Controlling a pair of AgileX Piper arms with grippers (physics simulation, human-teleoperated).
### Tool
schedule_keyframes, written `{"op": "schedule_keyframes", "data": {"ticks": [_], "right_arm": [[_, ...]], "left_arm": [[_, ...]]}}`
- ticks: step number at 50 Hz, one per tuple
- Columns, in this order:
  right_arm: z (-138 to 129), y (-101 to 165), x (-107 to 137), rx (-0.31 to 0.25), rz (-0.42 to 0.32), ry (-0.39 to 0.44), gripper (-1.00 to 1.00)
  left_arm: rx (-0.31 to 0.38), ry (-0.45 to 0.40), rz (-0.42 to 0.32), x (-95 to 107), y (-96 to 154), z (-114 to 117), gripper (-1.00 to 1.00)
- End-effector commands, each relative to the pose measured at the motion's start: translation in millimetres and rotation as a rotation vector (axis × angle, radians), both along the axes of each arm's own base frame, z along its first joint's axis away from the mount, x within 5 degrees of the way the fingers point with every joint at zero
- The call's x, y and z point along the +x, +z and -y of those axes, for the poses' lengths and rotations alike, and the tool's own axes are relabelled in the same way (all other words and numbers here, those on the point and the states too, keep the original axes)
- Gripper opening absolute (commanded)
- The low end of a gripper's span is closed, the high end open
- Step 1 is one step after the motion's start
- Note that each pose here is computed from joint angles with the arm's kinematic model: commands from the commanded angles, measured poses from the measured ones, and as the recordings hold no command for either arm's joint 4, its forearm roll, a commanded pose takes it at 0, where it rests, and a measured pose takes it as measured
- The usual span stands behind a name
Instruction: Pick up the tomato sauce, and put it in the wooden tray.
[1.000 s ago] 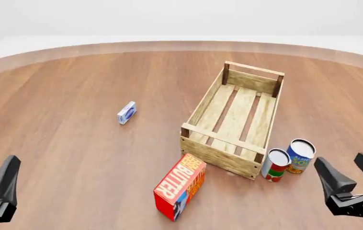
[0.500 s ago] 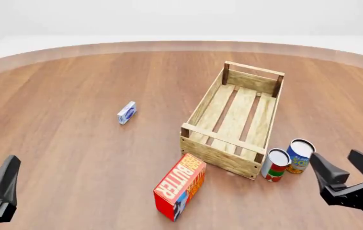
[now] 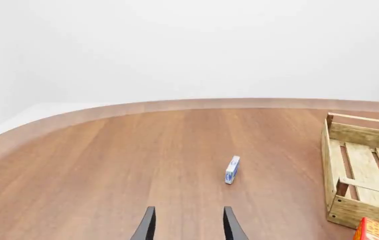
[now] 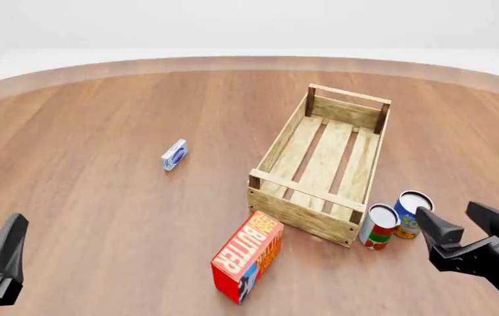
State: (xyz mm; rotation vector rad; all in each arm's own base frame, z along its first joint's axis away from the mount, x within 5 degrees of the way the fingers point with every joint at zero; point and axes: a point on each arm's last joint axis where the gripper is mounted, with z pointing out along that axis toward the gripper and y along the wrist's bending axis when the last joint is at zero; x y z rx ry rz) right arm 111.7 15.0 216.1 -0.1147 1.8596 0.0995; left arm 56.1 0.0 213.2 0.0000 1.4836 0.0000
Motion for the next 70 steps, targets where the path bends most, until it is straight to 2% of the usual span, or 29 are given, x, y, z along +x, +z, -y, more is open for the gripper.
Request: {"op": "schedule_keyframes", "data": {"ticks": [1, 28, 70], "right_arm": [[-2, 0, 9, -0.035, -0.032, 0.012, 1.0], [-10, -7, 30, -0.084, -0.093, 0.065, 1.0], [-13, -28, 43, -0.088, -0.143, 0.074, 1.0]], "left_arm": [[0.0, 0.0, 0.0, 0, 0, 0, 1.0], [0.0, 0.0, 0.0, 0, 0, 0, 1.0], [0.0, 0.0, 0.0, 0, 0, 0, 1.0]]}}
